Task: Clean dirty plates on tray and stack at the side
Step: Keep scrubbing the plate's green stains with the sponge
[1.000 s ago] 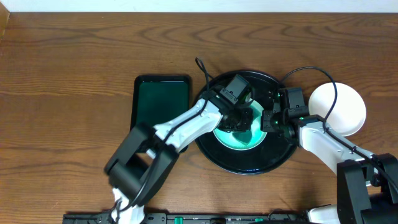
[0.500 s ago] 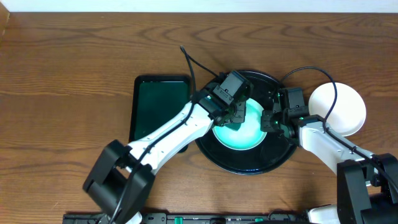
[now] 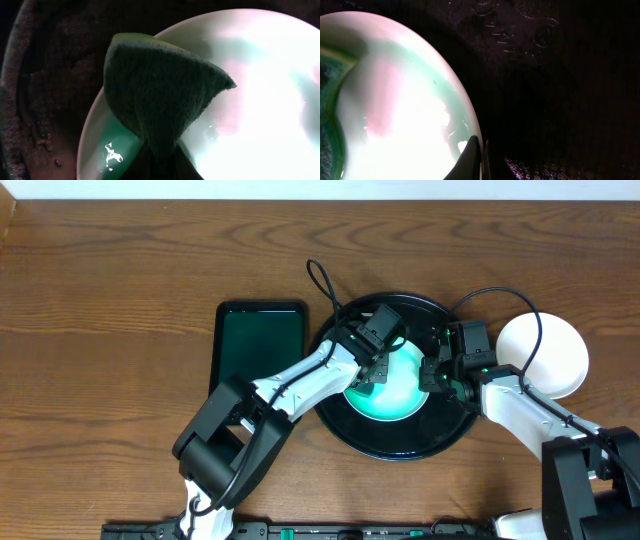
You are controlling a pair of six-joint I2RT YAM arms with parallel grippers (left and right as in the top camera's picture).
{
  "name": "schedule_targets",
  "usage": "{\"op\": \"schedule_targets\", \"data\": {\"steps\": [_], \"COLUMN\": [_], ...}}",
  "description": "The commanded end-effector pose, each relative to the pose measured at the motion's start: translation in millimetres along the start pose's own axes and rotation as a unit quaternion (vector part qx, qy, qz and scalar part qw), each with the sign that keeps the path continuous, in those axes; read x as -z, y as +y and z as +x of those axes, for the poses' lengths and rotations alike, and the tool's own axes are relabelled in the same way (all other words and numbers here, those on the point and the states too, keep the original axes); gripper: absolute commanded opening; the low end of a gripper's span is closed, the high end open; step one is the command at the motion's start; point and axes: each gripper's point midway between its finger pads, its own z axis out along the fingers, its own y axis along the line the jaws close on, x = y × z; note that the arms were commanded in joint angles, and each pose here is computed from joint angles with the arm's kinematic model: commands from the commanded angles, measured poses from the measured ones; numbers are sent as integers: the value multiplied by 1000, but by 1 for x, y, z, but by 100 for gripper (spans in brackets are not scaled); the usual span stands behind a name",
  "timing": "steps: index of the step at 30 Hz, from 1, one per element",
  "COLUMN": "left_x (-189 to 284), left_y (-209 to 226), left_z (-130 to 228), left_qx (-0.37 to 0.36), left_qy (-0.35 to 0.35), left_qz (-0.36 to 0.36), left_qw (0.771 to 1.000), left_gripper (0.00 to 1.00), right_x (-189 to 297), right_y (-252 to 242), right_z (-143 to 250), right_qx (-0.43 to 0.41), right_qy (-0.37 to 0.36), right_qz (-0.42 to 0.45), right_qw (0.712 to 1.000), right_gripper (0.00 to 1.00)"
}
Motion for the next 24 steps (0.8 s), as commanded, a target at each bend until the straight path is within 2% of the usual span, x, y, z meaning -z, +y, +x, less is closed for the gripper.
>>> {"op": "schedule_targets", "data": {"steps": [1,6,11,18,24], "left_x": [-21,-12,-1,10,57], "left_y": [-6,-45,-71,-77,-74], "left_z": [25,50,55,46,6], "left_qx": [-6,-2,-6,-6,-11], "left_qy": [63,137,160,151,67], "left_qz": [26,137,211,234,243], "left_qw": [998,981,964,960,968], "left_gripper": [7,7,7,7,8], "right_x": [-1,-1,-1,-1,-1], "right_y": [12,12,12,12,12], "right_z": [7,6,6,7,6], "right_qx": [4,4,4,4,4], "right_qy": [14,14,14,14,14], "right_qz": [-28,-28,-28,-28,-29], "right_qw": [999,999,999,999,999], "right_gripper": [1,1,1,1,1]}}
